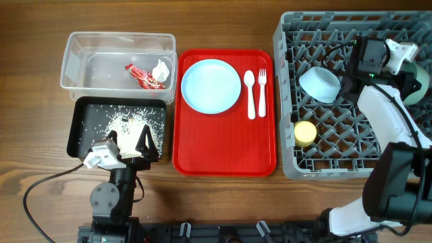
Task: Sort waste into correct bins and load items into the dishwasher rack
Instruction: 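Carry the mint-green bowl into the rack and open the right gripper, then reach the right gripper to the light-blue plate and grasp its rim, then lift the light-blue plate and stand it upright in the rack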
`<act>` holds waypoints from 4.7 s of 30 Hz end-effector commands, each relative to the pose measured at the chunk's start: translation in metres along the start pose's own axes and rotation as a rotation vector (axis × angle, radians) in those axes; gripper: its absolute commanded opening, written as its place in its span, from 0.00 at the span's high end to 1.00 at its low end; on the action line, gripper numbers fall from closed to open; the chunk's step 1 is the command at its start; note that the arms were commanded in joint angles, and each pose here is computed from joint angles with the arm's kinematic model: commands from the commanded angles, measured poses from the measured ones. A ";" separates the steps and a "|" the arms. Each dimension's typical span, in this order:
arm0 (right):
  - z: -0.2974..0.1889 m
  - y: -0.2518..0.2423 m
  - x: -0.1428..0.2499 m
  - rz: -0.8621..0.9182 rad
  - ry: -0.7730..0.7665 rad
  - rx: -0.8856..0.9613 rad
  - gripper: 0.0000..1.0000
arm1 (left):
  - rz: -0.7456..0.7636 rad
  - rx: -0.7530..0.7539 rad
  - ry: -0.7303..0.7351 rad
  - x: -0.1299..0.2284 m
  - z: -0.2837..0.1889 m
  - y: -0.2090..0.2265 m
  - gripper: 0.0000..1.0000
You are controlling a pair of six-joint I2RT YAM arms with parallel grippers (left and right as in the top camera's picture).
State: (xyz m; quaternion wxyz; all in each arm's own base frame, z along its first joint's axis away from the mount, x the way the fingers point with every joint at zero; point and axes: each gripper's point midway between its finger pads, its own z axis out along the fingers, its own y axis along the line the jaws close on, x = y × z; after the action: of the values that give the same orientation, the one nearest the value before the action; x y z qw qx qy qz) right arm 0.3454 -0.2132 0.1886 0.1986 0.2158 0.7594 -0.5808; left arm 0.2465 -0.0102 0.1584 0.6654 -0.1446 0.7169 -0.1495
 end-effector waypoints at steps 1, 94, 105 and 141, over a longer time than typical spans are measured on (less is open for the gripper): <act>0.004 0.014 0.003 -0.051 0.007 -0.008 0.96 | 0.012 -0.021 -0.007 -0.001 0.000 0.004 0.00; -0.369 0.179 0.074 0.208 0.298 -1.466 0.96 | 0.012 -0.021 -0.007 -0.001 0.000 0.004 0.00; -0.285 -0.014 -0.025 0.412 -0.378 -1.004 0.96 | 0.012 -0.021 -0.007 -0.001 0.000 0.004 0.00; -0.119 -0.009 -0.111 -0.088 -0.438 -0.090 0.96 | 0.012 -0.021 -0.007 -0.001 0.000 0.004 0.00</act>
State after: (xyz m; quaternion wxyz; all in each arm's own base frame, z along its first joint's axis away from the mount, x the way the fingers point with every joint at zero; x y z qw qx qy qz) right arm 0.4200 -0.1116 0.2940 0.3680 0.0728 0.7285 -0.5732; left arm 0.2465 -0.0101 0.1584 0.6653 -0.1446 0.7171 -0.1492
